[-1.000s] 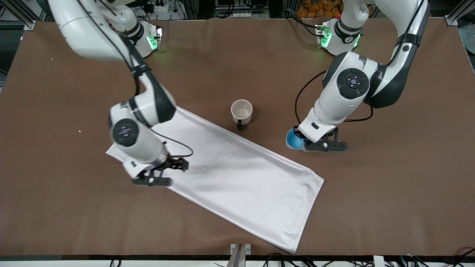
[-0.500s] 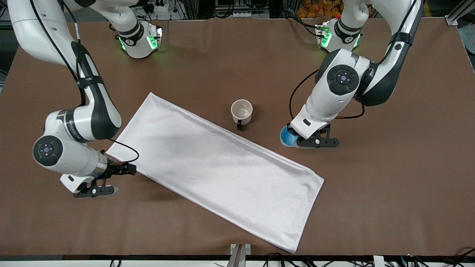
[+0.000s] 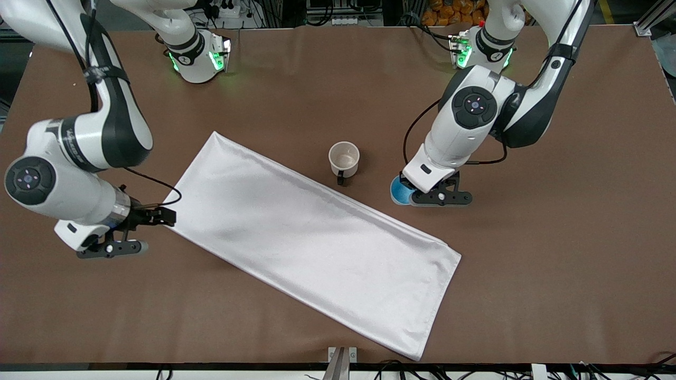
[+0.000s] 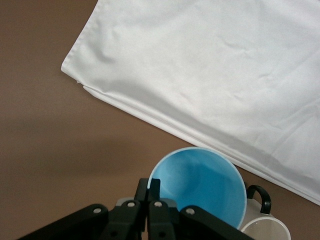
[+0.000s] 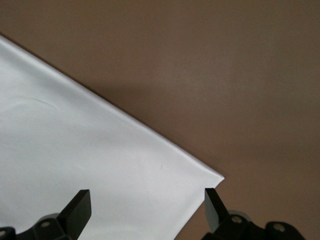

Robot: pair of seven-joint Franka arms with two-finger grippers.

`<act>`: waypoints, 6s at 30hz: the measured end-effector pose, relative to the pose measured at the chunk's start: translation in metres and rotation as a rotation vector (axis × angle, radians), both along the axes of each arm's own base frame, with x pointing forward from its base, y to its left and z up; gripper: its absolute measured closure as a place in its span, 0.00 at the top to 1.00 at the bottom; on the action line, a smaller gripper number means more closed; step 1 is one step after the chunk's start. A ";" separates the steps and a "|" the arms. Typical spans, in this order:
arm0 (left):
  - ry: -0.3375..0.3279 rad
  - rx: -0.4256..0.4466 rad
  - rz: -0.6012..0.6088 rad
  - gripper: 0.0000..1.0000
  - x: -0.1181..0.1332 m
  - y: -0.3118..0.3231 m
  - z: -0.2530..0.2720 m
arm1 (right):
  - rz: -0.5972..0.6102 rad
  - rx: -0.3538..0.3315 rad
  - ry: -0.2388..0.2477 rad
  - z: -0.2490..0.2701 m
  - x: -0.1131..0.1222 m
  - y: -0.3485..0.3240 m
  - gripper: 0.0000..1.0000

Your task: Place blue cup into white mug on table

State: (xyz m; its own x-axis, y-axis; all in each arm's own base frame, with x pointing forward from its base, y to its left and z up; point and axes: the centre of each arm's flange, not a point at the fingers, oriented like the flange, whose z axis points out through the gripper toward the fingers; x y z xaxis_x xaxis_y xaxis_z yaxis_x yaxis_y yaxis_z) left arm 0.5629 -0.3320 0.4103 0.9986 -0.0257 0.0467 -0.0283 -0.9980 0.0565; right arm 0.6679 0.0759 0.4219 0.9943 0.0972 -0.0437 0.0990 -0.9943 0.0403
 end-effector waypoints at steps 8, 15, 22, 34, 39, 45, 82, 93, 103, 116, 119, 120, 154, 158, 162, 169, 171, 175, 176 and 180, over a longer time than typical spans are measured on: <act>0.003 -0.001 0.002 0.03 -0.005 -0.009 -0.003 | -0.001 -0.045 0.008 0.042 -0.027 0.001 1.00; 0.005 -0.003 0.006 0.03 -0.009 -0.018 -0.004 | 0.002 -0.048 -0.026 0.091 -0.046 0.002 1.00; 0.012 -0.001 -0.004 0.03 -0.014 -0.026 -0.009 | 0.011 -0.050 -0.053 0.136 -0.069 -0.004 1.00; 0.036 0.006 0.009 0.03 -0.034 -0.054 -0.021 | 0.056 -0.052 -0.092 0.188 -0.099 -0.021 1.00; 0.047 0.011 0.011 0.03 -0.053 -0.075 -0.025 | 0.045 -0.020 -0.109 0.199 -0.104 -0.032 1.00; 0.063 0.022 0.022 0.03 -0.078 -0.099 -0.034 | 0.001 0.064 -0.123 0.211 -0.110 -0.045 1.00; 0.090 0.061 0.048 0.03 -0.142 -0.170 -0.099 | -0.209 0.076 -0.082 0.210 -0.120 -0.091 1.00; 0.078 0.043 0.062 0.45 -0.133 -0.173 -0.095 | -0.211 0.073 -0.052 0.201 -0.122 -0.091 1.00; 0.016 0.006 0.106 0.88 -0.107 -0.157 -0.042 | -0.210 0.071 -0.048 0.199 -0.122 -0.091 1.00; -0.060 0.012 0.180 1.00 -0.038 -0.059 0.064 | -0.210 0.070 -0.047 0.199 -0.122 -0.091 1.00; -0.063 0.023 0.172 1.00 -0.022 -0.034 0.080 | -0.210 0.070 -0.047 0.199 -0.122 -0.091 1.00; -0.064 0.025 0.172 1.00 -0.018 -0.027 0.084 | -0.210 0.070 -0.047 0.199 -0.122 -0.091 1.00; -0.091 0.103 0.130 1.00 0.055 0.228 0.151 | -0.210 0.060 -0.045 0.198 -0.122 -0.092 1.00; -0.085 0.094 0.142 1.00 0.050 0.238 0.160 | -0.210 0.060 -0.045 0.198 -0.122 -0.092 1.00; -0.076 0.093 0.161 1.00 0.046 0.250 0.168 | -0.210 0.060 -0.045 0.198 -0.122 -0.092 1.00; -0.073 0.088 0.173 1.00 0.032 0.255 0.189 | -0.210 0.060 -0.045 0.198 -0.122 -0.092 1.00; -0.075 0.090 0.174 1.00 0.027 0.255 0.195 | -0.209 0.060 -0.046 0.198 -0.122 -0.092 1.00; -0.074 0.094 0.156 1.00 0.023 0.256 0.202 | -0.209 0.061 -0.047 0.198 -0.122 -0.092 1.00; -0.074 0.093 0.146 1.00 0.022 0.257 0.202 | -0.209 0.061 -0.047 0.198 -0.122 -0.092 1.00; -0.072 0.074 0.114 1.00 0.022 0.260 0.204 | -0.209 0.061 -0.048 0.198 -0.122 -0.091 1.00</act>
